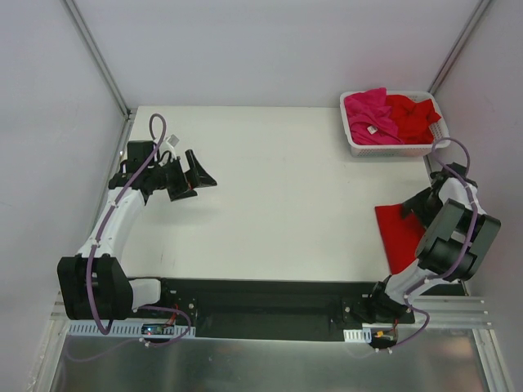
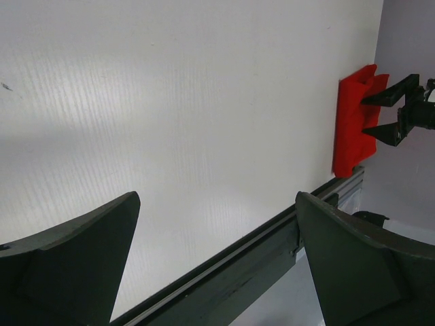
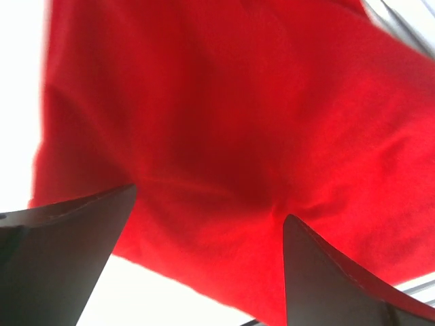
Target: Fold and stack the t-shirts
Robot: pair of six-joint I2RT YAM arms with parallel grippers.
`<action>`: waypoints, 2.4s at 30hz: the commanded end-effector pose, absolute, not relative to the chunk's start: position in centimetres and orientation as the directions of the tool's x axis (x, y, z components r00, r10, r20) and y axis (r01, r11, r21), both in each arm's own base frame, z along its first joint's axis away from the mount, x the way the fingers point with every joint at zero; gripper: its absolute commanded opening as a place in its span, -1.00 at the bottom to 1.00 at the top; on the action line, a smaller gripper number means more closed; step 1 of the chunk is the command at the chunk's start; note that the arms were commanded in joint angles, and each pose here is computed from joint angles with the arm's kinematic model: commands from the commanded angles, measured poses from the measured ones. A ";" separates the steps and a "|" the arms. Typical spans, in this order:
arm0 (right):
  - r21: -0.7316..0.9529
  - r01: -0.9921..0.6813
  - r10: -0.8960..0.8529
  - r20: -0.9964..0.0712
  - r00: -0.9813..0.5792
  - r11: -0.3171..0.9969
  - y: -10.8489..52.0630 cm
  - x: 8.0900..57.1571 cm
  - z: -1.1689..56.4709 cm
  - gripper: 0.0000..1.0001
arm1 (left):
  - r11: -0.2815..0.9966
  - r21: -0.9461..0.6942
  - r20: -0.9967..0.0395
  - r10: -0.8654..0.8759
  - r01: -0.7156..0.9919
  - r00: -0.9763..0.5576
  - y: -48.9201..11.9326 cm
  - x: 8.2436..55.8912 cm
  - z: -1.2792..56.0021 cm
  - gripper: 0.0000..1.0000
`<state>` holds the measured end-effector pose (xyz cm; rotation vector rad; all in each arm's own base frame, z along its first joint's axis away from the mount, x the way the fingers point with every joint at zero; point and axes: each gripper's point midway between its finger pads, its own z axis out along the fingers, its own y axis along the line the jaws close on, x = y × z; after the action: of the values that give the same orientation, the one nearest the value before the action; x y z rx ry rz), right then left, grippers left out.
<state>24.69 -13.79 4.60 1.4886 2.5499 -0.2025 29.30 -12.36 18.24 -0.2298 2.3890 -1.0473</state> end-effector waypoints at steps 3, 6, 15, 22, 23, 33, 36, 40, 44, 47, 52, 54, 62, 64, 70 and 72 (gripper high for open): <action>-0.052 0.854 0.834 -0.193 -0.518 0.518 -13.5 24.1 2.7 0.92 | 0.698 -0.711 -0.414 -0.327 0.078 -0.849 -12.4 28.5 18.4 0.98; -0.054 0.869 0.850 -0.182 -0.494 0.493 -13.2 23.8 2.3 0.91 | 0.698 -0.711 -0.418 -0.324 0.083 -0.849 -12.4 28.6 18.6 0.99; -0.096 0.888 0.874 -0.157 -0.461 0.451 -12.8 22.5 1.9 0.92 | 0.702 -0.706 -0.425 -0.322 0.088 -0.846 -12.3 29.1 18.9 0.99; -0.127 0.892 0.881 -0.143 -0.450 0.435 -12.6 21.4 1.9 0.92 | 0.704 -0.704 -0.431 -0.316 0.096 -0.845 -12.4 29.1 19.0 0.99; -0.130 0.891 0.882 -0.141 -0.451 0.435 -12.5 21.3 1.9 0.92 | 0.704 -0.704 -0.430 -0.318 0.094 -0.845 -12.4 29.1 19.0 0.98; -0.156 0.898 0.893 -0.125 -0.431 0.412 -12.4 19.8 1.7 0.92 | 0.700 -0.707 -0.429 -0.314 0.099 -0.847 -12.5 28.6 18.8 0.98; -0.155 0.899 0.893 -0.131 -0.430 0.409 -12.4 19.6 1.8 0.92 | 0.700 -0.707 -0.428 -0.312 0.100 -0.848 -12.5 28.5 18.7 0.99; -0.152 0.899 0.891 -0.144 -0.431 0.410 -12.7 19.9 2.6 0.92 | 0.698 -0.708 -0.431 -0.310 0.105 -0.847 -12.5 28.4 18.8 0.99; -0.149 0.902 0.892 -0.151 -0.426 0.405 -13.1 20.0 3.3 0.92 | 0.697 -0.709 -0.434 -0.311 0.107 -0.846 -12.5 28.4 19.0 0.98; -0.130 0.906 0.887 -0.192 -0.421 0.402 -13.5 20.4 4.8 0.92 | 0.696 -0.709 -0.436 -0.309 0.111 -0.845 -12.6 28.4 19.1 0.99; -0.077 0.879 0.800 -0.384 -0.461 0.470 -14.4 22.7 10.9 0.92 | 0.695 -0.710 -0.441 -0.311 0.115 -0.842 -12.6 28.5 19.4 0.99; -0.057 0.847 0.743 -0.451 -0.495 0.529 -14.1 25.2 13.8 0.92 | 0.692 -0.713 -0.438 -0.315 0.112 -0.842 -12.6 28.4 19.4 0.99; 0.378 0.152 0.396 -0.741 -0.542 0.913 1.1 37.9 31.1 0.92 | 0.684 -0.719 -0.440 -0.314 0.121 -0.842 -12.8 28.2 19.8 0.99; 0.417 -0.194 0.284 -0.829 -0.481 0.888 7.5 39.1 36.8 0.92 | 0.684 -0.719 -0.440 -0.315 0.120 -0.841 -12.8 28.2 19.8 0.99; 0.591 -0.608 -0.101 -0.668 -0.737 0.531 21.9 32.8 34.4 0.92 | 0.613 -0.752 -0.457 -0.221 0.242 -0.862 -14.8 27.7 21.2 0.99; 0.465 -0.519 -0.223 -0.552 -0.803 0.718 20.9 31.5 28.4 0.92 | 0.586 -0.756 -0.478 -0.191 0.291 -0.857 -15.4 27.8 22.4 0.99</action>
<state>37.09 19.71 37.72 -0.3523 2.0631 0.9235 27.97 -13.45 19.15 -0.1289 2.3793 -1.1156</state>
